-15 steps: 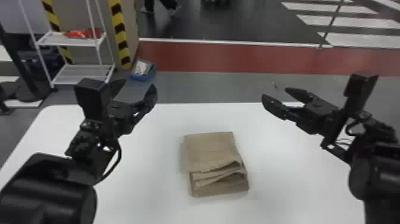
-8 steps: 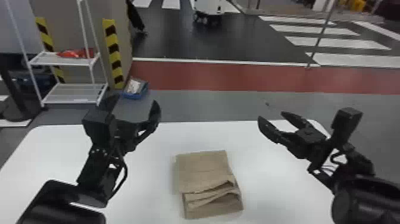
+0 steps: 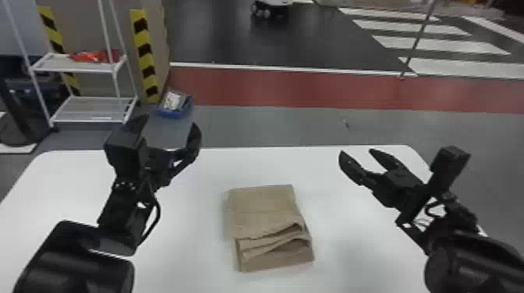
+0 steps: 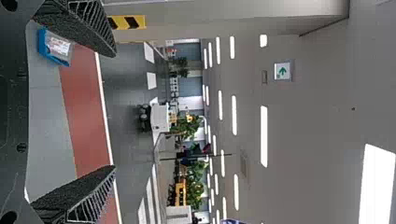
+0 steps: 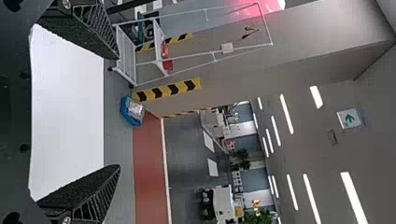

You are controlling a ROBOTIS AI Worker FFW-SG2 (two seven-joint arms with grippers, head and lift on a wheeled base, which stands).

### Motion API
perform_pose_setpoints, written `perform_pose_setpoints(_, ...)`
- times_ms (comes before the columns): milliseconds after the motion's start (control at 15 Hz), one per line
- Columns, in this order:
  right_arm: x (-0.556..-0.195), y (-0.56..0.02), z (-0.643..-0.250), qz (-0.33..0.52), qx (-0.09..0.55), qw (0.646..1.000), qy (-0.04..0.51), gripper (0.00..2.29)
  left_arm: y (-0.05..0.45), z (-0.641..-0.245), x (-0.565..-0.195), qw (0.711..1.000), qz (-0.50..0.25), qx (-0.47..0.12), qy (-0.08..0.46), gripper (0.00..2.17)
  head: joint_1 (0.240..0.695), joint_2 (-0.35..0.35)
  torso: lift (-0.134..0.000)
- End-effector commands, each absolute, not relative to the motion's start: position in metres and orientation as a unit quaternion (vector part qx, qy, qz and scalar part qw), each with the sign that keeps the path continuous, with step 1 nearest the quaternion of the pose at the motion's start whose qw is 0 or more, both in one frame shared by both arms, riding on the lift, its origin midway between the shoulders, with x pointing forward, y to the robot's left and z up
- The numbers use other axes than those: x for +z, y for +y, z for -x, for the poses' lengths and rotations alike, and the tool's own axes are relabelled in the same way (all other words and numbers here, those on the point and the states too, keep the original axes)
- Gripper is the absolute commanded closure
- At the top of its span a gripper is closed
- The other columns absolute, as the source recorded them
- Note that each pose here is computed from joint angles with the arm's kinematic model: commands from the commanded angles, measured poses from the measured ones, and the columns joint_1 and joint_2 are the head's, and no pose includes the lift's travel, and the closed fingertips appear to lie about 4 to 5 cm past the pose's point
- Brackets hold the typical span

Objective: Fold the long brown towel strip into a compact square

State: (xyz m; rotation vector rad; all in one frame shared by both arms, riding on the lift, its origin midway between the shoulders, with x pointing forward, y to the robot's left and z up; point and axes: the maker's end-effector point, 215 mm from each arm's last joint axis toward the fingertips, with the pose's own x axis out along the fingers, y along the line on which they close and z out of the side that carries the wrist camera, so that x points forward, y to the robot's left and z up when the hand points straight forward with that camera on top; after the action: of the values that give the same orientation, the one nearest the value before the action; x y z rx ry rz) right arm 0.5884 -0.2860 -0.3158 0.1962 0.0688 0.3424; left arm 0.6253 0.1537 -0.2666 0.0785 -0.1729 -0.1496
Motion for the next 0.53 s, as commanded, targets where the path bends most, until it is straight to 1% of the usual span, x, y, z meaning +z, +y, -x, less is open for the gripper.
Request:
perform_pose_setpoints(0, -0.322, -0.279, -0.584, -0.103, 0.176, 0.978, 0.038, 0.05, 0.168, -0.636, -0.272, 0.994, -0.044, -0.064, -0.079, 0.03, 0.611, -0.119, -0.124)
perform_pose_setpoints(200, -0.333, -0.265, -0.578, -0.111, 0.18, 0.976, 0.045, 0.06, 0.194, -0.643, -0.278, 0.995, -0.052, -0.05, -0.071, 0.03, 0.616, -0.101, -0.124)
perform_pose_setpoints(467, -0.333, -0.235, -0.578, -0.108, 0.201, 0.972, 0.05, 0.07, 0.223, -0.642, -0.284, 0.996, -0.051, -0.03, -0.064, 0.03, 0.629, -0.054, -0.124)
